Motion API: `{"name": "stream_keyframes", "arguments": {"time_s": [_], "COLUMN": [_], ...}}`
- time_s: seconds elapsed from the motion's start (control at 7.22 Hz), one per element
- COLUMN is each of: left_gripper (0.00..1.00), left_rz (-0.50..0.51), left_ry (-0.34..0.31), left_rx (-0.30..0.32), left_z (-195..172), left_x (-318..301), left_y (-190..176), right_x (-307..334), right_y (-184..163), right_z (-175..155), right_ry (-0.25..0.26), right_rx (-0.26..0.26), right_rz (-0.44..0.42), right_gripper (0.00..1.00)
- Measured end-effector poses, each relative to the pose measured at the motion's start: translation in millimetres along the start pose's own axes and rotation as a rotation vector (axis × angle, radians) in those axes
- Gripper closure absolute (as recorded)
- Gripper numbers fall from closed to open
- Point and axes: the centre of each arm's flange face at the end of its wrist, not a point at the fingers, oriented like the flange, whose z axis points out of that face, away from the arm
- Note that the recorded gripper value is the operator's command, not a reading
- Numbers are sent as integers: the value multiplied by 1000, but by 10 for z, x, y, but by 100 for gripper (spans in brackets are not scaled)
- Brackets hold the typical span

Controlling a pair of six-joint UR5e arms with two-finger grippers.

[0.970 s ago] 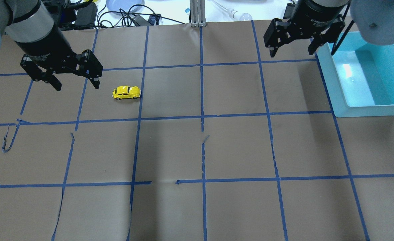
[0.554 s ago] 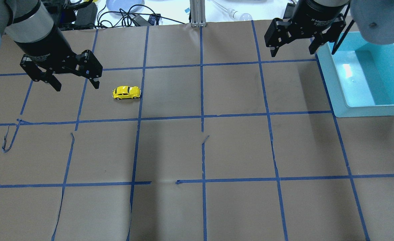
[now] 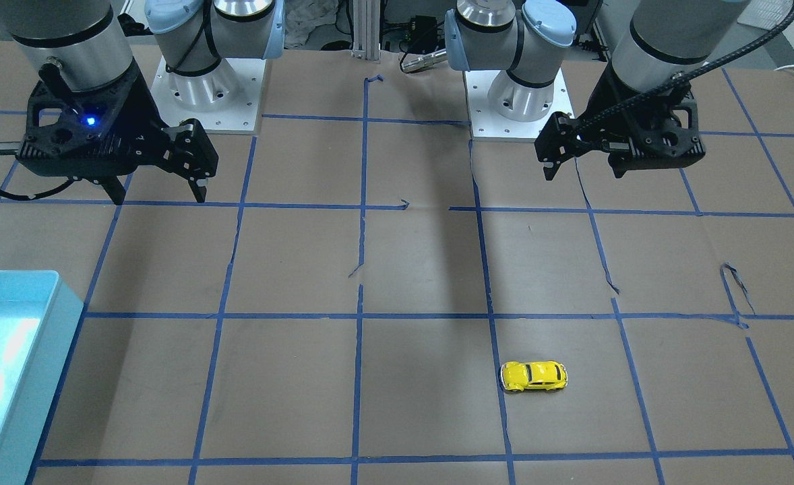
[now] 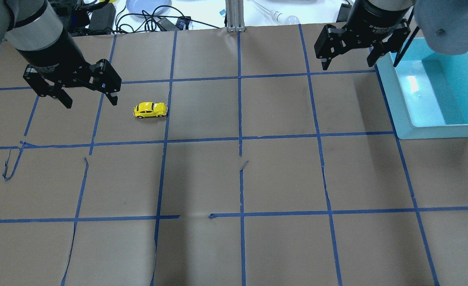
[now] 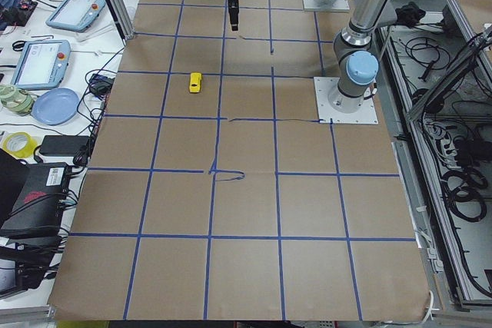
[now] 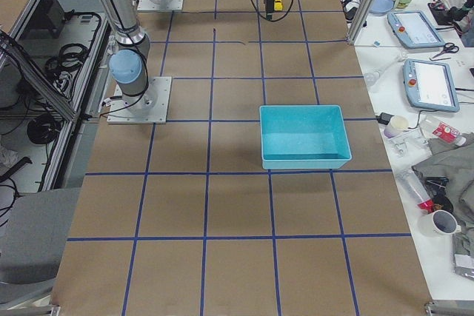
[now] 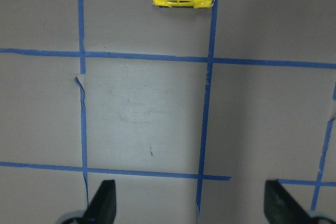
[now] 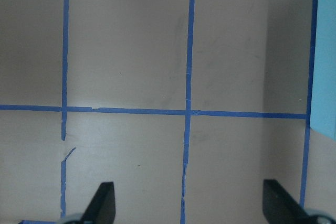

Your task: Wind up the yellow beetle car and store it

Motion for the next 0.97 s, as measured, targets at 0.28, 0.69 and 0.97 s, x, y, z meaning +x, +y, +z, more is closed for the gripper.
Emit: {"name": "stream_keyframes", "arguments": {"time_s": [0.28, 0.69, 0.97], "left_gripper": [0, 0, 0], "left_rz": [0, -5, -33], "left_ry": [0, 0, -2], "left_rx": [-1, -2, 33], "left_z": [5, 8, 111], "left_x": [0, -8, -51], "left_y": [0, -9, -194], "right_x": [1, 1, 1], "right_y": [4, 7, 10], "right_z": [14, 21, 25], "right_ry": [1, 1, 1], "right_rx": [-5, -9, -10], "right_rz": [0, 0, 0], "right_gripper": [0, 0, 0]}}
